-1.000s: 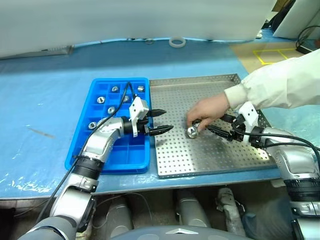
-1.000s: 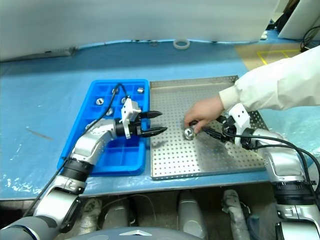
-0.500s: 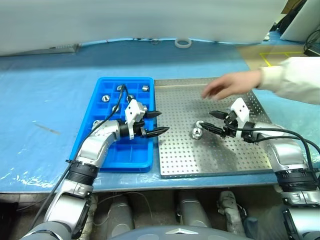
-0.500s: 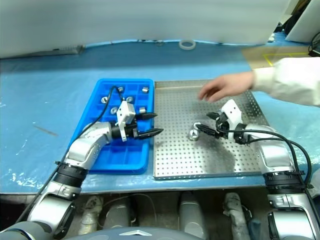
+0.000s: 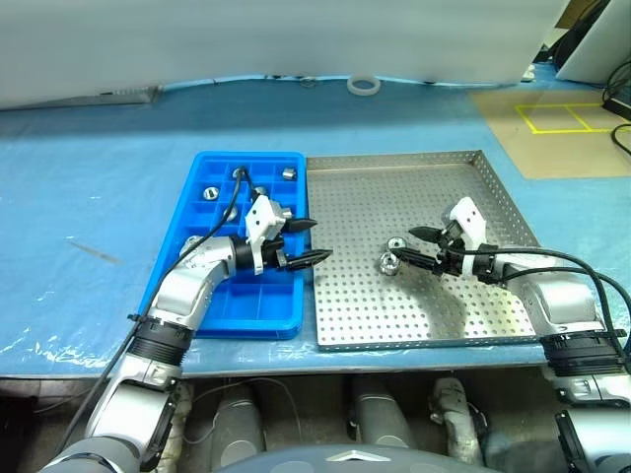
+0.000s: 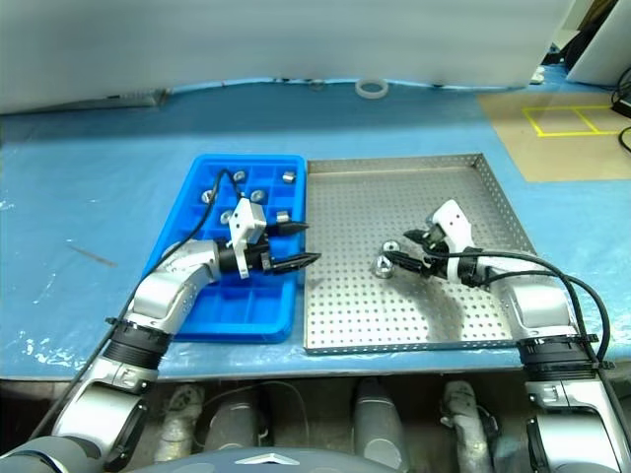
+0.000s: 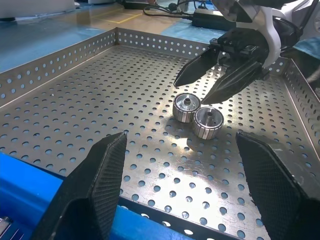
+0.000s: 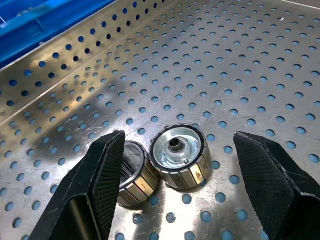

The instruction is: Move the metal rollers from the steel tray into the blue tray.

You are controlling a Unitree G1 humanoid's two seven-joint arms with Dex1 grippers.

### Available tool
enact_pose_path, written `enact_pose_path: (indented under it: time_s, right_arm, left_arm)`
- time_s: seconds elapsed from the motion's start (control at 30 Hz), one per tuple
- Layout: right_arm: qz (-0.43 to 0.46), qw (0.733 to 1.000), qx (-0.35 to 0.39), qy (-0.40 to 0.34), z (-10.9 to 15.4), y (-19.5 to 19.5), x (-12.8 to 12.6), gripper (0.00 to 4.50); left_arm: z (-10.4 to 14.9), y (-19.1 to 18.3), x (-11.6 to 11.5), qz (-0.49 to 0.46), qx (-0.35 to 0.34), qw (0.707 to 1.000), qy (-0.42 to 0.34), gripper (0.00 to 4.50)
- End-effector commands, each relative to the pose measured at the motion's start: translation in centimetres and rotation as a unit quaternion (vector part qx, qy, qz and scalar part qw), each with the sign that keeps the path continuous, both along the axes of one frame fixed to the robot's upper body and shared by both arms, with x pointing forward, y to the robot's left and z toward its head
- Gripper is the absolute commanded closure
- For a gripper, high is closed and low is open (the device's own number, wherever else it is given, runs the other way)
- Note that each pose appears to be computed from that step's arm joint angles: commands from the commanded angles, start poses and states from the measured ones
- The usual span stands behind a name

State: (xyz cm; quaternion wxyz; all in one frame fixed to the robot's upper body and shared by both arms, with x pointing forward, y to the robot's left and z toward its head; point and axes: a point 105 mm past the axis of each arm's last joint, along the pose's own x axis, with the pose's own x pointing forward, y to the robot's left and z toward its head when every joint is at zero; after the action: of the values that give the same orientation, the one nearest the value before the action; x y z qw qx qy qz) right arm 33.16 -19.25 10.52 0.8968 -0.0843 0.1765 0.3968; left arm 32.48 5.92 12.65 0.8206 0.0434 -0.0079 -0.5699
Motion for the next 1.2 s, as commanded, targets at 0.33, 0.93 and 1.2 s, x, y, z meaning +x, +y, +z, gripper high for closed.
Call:
enact_pose_path:
  time_s: [0.33,0.93,1.2]
  right_arm:
    - [0.034,0.994,0.009,0.105,-2.0,2.8,-2.2,0.88]
    - [0.004,0.985,-0.095,0.143,-6.3,4.6,-1.0,4.11]
    - [0.009,0.995,0.002,0.095,-2.8,5.8,0.2,4.47]
  left_arm:
    - [0.8,0.1,-0.2,0.0,0.002,1.0,-0.024,0.84]
    - [0.6,-0.3,0.2,0.0,0.008,1.0,-0.025,0.81]
    - [0.6,-0.2,0.0,0.001,0.01,1.0,-0.027,0.81]
